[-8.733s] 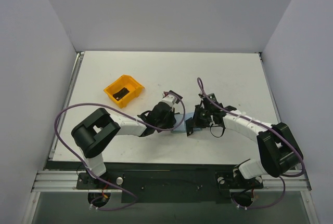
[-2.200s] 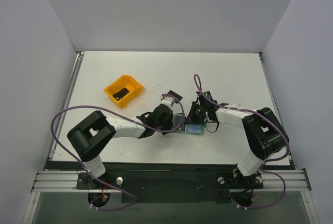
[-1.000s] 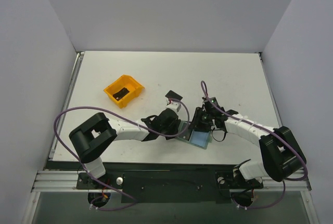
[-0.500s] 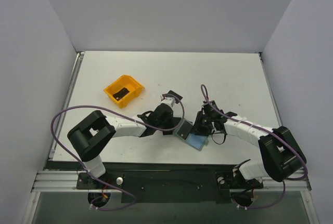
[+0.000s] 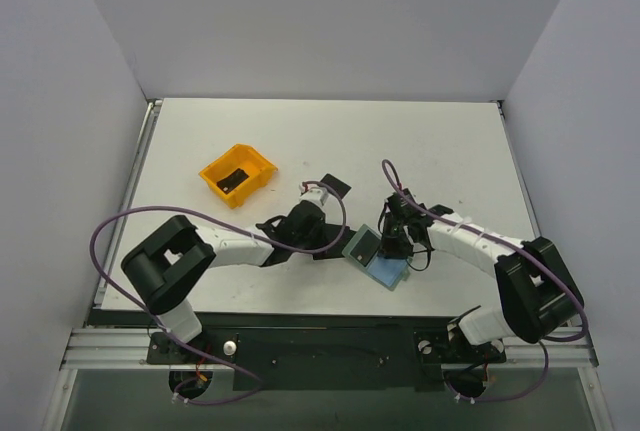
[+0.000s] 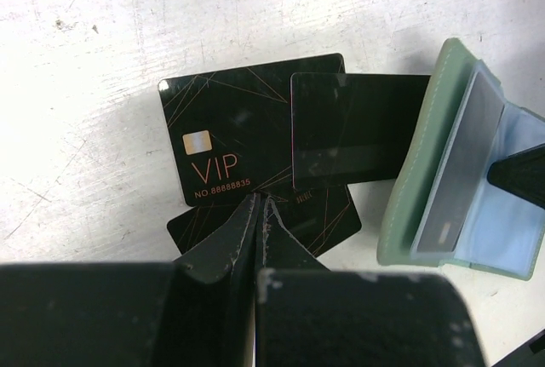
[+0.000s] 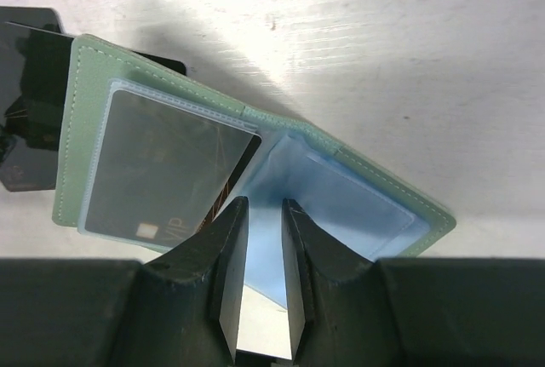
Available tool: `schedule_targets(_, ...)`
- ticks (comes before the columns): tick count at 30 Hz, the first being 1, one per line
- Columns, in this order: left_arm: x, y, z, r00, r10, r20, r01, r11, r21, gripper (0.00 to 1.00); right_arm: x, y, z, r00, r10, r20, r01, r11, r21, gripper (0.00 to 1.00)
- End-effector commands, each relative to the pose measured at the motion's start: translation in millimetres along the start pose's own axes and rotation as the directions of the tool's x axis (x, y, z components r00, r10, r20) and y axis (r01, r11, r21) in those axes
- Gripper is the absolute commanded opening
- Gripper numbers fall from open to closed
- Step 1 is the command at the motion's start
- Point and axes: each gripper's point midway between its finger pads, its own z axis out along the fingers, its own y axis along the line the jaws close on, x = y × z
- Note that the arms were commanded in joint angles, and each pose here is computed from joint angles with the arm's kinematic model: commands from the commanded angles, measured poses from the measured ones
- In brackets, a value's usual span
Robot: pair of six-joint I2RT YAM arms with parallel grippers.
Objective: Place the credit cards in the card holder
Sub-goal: Insert the credit card into the card holder, then move the credit card to the corner of the board.
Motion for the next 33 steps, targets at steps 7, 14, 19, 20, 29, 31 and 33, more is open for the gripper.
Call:
schedule_targets(7, 55.0, 55.5, -12.8, 0.993, -0.02, -0.116, 0.002, 0.988, -0.154, 0.0, -23.5, -15.6, -24.9, 0.996, -0.048, 0.08, 0.039, 0.994, 0.107, 0.19)
schedule_targets(14, 79.6, 73.9, -26.5, 0.988, -0.07, -0.138, 0.044, 0.982, -0.185, 0.0, -60.2, 39.8, -57.5, 0.962, -0.078, 0.261, 0.118, 0.983, -0.141, 0.27)
schedule_targets(19, 96.0, 84.3, -37.6, 0.983, -0.117, -0.144, 0.086, 0.976, -0.201, 0.0, -66.9, 74.3, -55.3, 0.965, -0.107, 0.238, 0.163, 0.96, -0.228, 0.28)
schedule_targets(20, 102.0, 87.7, -39.7, 0.98, -0.129, -0.15, 0.096, 0.974, -0.207, 0.0, -67.9, 84.3, -55.0, 0.962, -0.118, 0.248, 0.182, 0.95, -0.254, 0.29)
schedule_targets(29, 101.6, 84.0, -47.1, 0.981, -0.151, -0.124, 0.124, 0.972, -0.202, 0.0, -58.8, 151.6, -8.5, 0.973, -0.204, 0.111, 0.232, 0.888, -0.397, 0.22)
schedule_targets(31, 87.7, 75.4, -48.5, 0.985, -0.142, -0.098, 0.122, 0.975, -0.184, 0.0, -56.7, 151.7, 4.4, 0.976, -0.202, 0.076, 0.216, 0.904, -0.369, 0.2)
schedule_targets(33, 75.6, 70.7, -52.7, 0.989, -0.13, -0.075, 0.115, 0.977, -0.179, 0.0, -54.7, 151.0, 13.5, 0.978, -0.2, 0.057, 0.207, 0.911, -0.356, 0.2)
